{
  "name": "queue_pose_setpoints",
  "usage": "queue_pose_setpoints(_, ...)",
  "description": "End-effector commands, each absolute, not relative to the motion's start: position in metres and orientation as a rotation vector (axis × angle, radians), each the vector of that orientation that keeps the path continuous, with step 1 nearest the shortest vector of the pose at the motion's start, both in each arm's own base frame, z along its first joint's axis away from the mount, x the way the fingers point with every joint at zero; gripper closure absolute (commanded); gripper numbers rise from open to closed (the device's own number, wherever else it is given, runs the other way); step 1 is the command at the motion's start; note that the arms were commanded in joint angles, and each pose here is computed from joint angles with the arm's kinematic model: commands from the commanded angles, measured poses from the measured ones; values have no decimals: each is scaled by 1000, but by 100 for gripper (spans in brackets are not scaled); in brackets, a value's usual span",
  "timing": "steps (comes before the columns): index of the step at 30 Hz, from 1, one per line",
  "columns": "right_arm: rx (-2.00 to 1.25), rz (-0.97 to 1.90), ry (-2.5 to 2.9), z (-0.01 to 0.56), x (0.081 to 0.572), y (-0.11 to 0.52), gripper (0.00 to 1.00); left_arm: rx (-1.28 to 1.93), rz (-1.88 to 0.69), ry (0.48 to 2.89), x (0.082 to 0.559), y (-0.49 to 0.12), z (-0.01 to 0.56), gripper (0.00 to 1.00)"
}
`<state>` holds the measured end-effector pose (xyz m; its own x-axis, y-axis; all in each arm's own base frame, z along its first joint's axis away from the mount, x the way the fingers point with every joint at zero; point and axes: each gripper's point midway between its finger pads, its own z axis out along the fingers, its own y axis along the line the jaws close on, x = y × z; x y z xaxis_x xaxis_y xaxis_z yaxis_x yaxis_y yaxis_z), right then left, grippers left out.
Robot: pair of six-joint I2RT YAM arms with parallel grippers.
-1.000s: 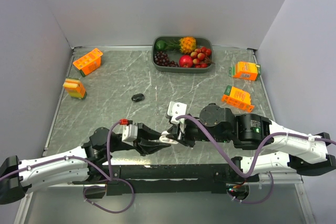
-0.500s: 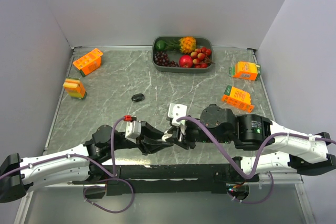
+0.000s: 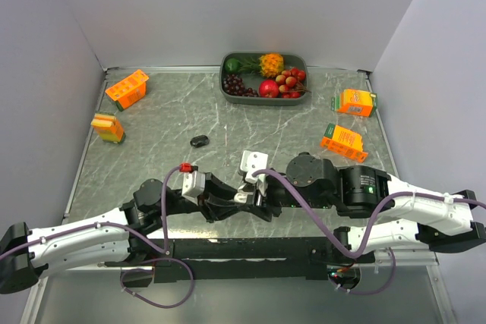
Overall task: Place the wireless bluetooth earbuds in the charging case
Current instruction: Adjust the earbud with the charging case.
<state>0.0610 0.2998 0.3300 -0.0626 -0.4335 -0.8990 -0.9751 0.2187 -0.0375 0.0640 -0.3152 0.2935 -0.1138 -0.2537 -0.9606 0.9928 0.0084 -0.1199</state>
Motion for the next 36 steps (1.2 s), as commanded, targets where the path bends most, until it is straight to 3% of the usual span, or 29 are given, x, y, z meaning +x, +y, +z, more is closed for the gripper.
queue_pose_setpoints(1, -1249, 811, 1590, 353, 68, 293, 46, 903, -1430, 1075, 63, -314, 316, 99)
queue_pose_setpoints(4, -1272, 781, 1620, 342, 69, 295, 51, 898, -1450, 1079, 63, -313, 318, 99)
queue_pose_setpoints(8, -1278, 771, 1636, 335, 70, 296, 65, 896, -1464, 1077, 63, -314, 321, 99)
queue_pose_setpoints(11, -1280, 768, 1652, 332, 72, 297, 69, 897, -1470, 1071, 62, -313, 323, 99)
queue_pose_setpoints(25, -1259, 718, 1720, 319, 85, 296, 56, 885, -1462, 1035, 61, -309, 329, 99)
queue_pose_setpoints(36, -1256, 695, 1748, 310, 90, 294, 73, 864, -1451, 1002, 62, -303, 331, 99)
